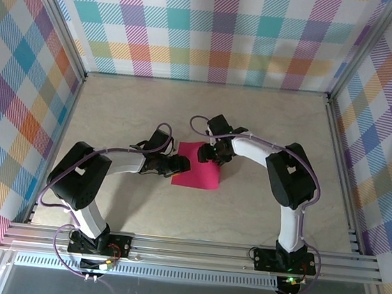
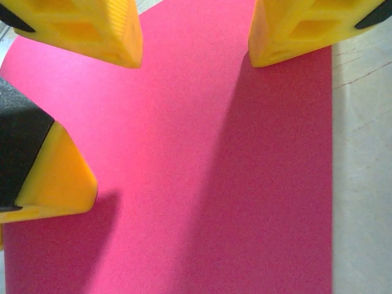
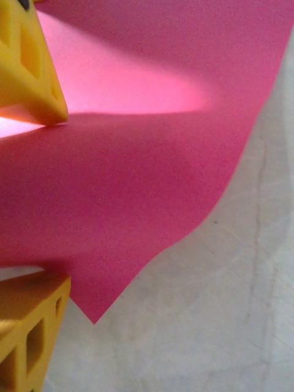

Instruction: Fold a paper plane with a square sheet of paper (fold left side to right side)

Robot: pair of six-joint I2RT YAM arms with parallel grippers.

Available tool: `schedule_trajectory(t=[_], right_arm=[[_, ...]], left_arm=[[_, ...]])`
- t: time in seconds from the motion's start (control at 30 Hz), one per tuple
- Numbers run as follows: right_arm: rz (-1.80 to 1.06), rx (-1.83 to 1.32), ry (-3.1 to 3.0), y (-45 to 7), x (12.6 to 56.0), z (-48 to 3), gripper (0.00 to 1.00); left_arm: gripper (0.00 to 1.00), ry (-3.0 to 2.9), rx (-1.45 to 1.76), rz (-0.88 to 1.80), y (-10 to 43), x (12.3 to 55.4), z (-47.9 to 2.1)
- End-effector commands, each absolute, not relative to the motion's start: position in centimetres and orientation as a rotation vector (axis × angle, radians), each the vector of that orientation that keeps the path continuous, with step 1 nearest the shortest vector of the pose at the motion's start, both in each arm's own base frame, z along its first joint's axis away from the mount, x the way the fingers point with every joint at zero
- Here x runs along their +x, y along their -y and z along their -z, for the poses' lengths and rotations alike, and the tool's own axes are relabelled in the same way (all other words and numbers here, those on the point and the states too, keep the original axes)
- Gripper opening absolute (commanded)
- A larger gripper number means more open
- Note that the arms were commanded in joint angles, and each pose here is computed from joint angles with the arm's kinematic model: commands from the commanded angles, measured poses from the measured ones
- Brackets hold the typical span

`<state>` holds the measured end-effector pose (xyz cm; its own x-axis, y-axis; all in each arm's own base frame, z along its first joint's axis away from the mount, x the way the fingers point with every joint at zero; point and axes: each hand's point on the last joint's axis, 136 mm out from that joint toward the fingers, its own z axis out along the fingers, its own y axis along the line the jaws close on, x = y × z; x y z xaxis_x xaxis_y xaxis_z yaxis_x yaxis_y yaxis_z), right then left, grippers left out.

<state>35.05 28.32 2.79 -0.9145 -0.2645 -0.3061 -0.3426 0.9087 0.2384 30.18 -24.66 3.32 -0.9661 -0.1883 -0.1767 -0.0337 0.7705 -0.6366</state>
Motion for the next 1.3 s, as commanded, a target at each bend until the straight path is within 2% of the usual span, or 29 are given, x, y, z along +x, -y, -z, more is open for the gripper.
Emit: schedule_trajectory(t=[0.0,0.2,0.4,0.57,0.73,1.0,1.27], right_arm=[[-0.492,-0.466,-2.884,-28.5,32.3,-3.0,0.58],[-0.586,-0.468,-2.875,-29.1,31.6,-3.8,0.35],[-0.774,-0.473,-2.804,-29.3,31.0,-6.9,0.21],[-0.915,-0.465,-2.695,-27.8,30.6,-10.8,0.20],[-1.010,-0.468,-2.567,-25.5,30.0,-15.1,0.20],[-1.135,-0.679,-2.318,-25.1,26.2,-22.8,0.19],[-1.394,-0.866,-2.090,-26.5,21.8,-29.5,0.18]], left_arm=[[0.50,-2.768,-0.180,0.976,24.9,29.5,-2.5],[0.52,-2.720,-0.162,0.967,24.6,29.9,-3.9],[0.59,-2.629,-0.118,0.903,22.7,30.2,-7.1],[0.71,-2.486,-0.112,0.934,20.3,30.5,-10.9],[0.79,-2.260,0.019,1.093,19.9,29.5,-16.0],[1.00,-1.933,0.213,1.238,20.5,26.6,-23.2],[1.00,-1.768,0.387,1.400,22.2,24.5,-26.9]])
